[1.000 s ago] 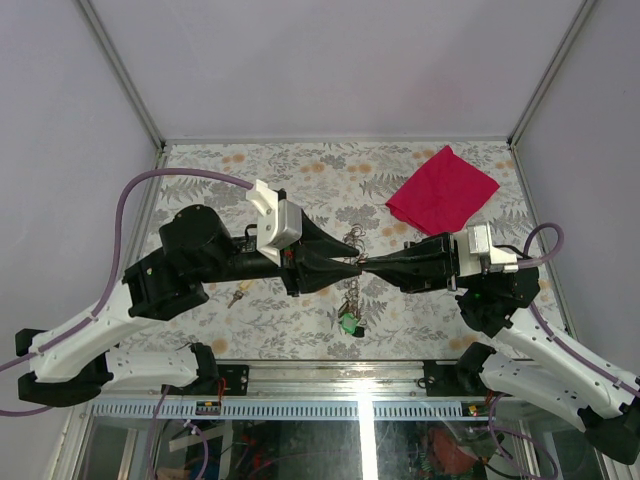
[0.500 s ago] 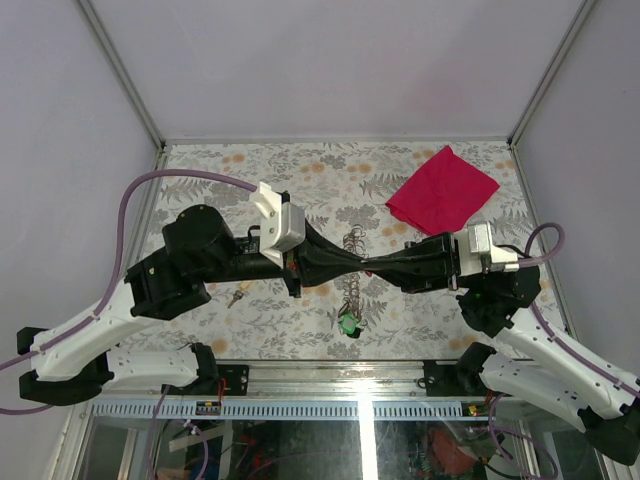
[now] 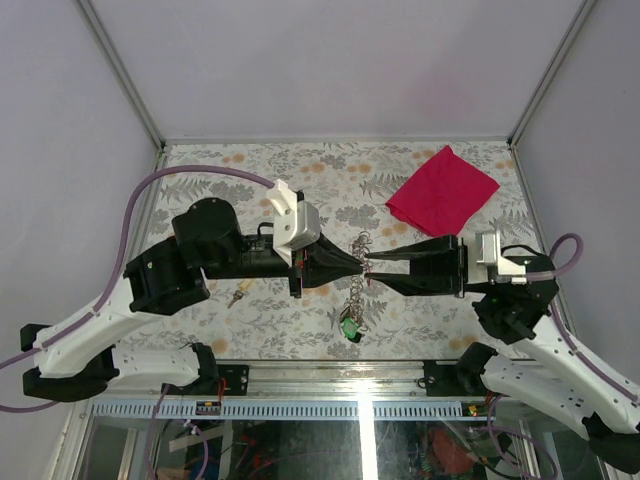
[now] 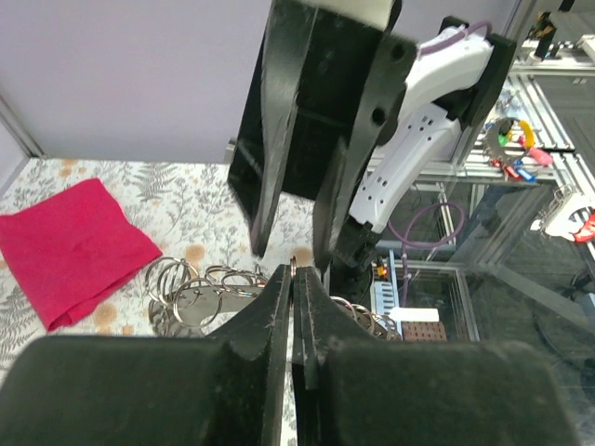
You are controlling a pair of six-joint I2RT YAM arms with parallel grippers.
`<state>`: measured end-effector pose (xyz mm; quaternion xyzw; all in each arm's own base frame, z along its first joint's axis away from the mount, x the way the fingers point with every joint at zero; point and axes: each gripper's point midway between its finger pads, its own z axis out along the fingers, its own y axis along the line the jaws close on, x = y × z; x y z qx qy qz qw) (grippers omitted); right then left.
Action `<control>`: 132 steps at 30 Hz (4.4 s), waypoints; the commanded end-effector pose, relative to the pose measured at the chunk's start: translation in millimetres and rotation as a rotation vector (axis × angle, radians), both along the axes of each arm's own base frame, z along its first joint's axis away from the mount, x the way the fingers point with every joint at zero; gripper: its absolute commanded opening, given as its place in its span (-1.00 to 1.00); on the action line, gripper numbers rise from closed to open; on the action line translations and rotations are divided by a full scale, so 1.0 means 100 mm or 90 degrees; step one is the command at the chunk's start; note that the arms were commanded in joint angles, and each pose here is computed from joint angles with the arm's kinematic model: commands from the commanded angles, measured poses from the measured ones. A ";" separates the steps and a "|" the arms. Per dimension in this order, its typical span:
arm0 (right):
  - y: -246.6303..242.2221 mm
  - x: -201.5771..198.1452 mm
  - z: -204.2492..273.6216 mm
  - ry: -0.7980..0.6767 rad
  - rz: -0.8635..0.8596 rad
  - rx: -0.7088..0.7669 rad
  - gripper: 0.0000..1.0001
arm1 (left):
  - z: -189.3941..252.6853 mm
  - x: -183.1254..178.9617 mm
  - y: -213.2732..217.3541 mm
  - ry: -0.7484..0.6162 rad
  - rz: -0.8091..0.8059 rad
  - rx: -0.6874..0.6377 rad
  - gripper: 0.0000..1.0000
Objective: Put the keys on the keyring
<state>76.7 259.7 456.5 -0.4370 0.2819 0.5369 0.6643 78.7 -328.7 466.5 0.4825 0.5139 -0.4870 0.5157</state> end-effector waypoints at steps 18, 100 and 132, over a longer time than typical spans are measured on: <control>0.04 0.02 -0.18 0.071 -0.005 -0.184 -0.37 | -0.22 0.11 0.09 -0.005 0.025 0.188 -1.00; -0.38 -0.54 0.33 -0.437 -0.044 0.126 -0.99 | 0.43 -0.10 0.49 0.024 0.055 -0.091 -0.32; -0.13 -0.14 0.64 0.008 0.071 0.149 -0.99 | 0.55 -0.16 0.34 -0.046 0.005 -0.165 -0.44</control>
